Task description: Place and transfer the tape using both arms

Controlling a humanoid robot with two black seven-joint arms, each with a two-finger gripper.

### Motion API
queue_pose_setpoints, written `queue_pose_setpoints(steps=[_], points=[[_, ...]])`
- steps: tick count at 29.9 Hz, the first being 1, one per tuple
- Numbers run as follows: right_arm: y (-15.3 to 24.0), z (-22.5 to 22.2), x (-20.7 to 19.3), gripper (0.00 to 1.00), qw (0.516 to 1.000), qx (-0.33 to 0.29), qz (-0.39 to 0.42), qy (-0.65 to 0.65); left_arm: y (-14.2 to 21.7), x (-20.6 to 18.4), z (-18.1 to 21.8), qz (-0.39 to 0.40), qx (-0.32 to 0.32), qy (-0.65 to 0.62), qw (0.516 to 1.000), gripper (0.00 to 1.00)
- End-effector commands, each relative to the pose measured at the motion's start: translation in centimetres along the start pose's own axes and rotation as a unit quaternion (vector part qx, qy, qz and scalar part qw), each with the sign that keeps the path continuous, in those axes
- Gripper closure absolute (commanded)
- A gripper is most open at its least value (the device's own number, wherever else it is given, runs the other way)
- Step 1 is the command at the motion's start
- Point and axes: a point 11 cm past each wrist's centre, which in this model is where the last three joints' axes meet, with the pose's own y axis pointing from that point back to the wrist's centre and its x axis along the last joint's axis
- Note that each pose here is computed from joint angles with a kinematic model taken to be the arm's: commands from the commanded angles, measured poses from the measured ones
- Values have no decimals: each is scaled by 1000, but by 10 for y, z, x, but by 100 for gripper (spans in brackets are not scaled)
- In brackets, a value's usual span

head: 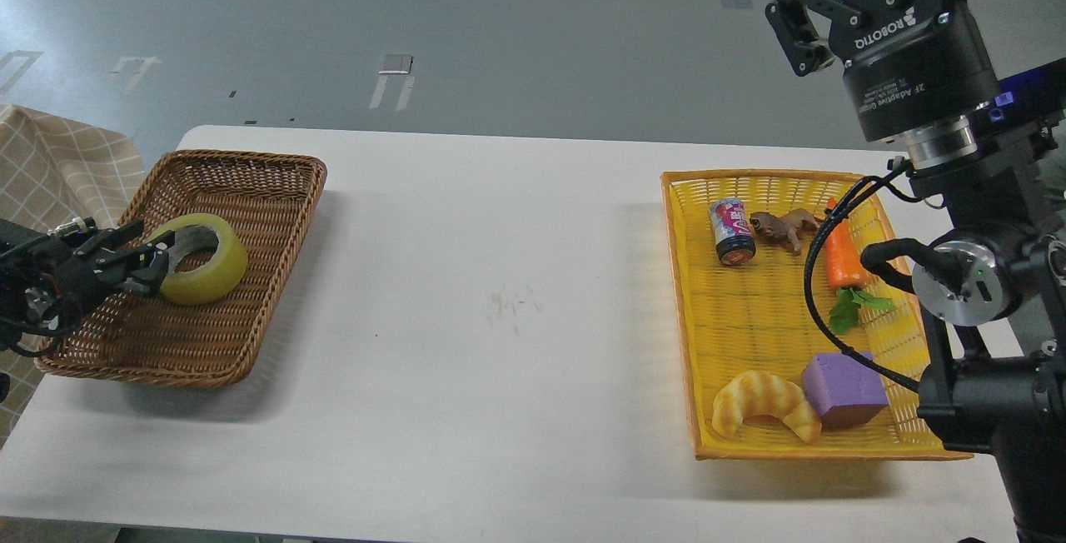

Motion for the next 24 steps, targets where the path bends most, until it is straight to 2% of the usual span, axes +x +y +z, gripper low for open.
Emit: queue_pose_setpoints(steps=[1,7,9,12,14,18,20,24], points=[[0,1,0,0,1000,0,1,-2,1,0,-3,3,6,6,1000,9],[1,2,1,0,1000,-2,2,-1,-3,17,-8,45,29,65,996,5],[2,2,1,0,1000,-3,3,-1,-9,30,-7,69,32,87,993,4],[3,4,3,0,1000,-7,4,1,-28,72,1,132,30,144,980,3],[5,6,4,0,1000,-11,5,7,-49,104,25,175,5,191,966,2],[5,9,5,0,999,-19,7,25,-65,148,46,220,-24,220,950,2],[5,11,7,0,999,-22,7,32,-80,182,80,244,-70,244,936,2],[6,12,7,0,999,-23,8,34,-88,223,111,270,-116,297,909,2]])
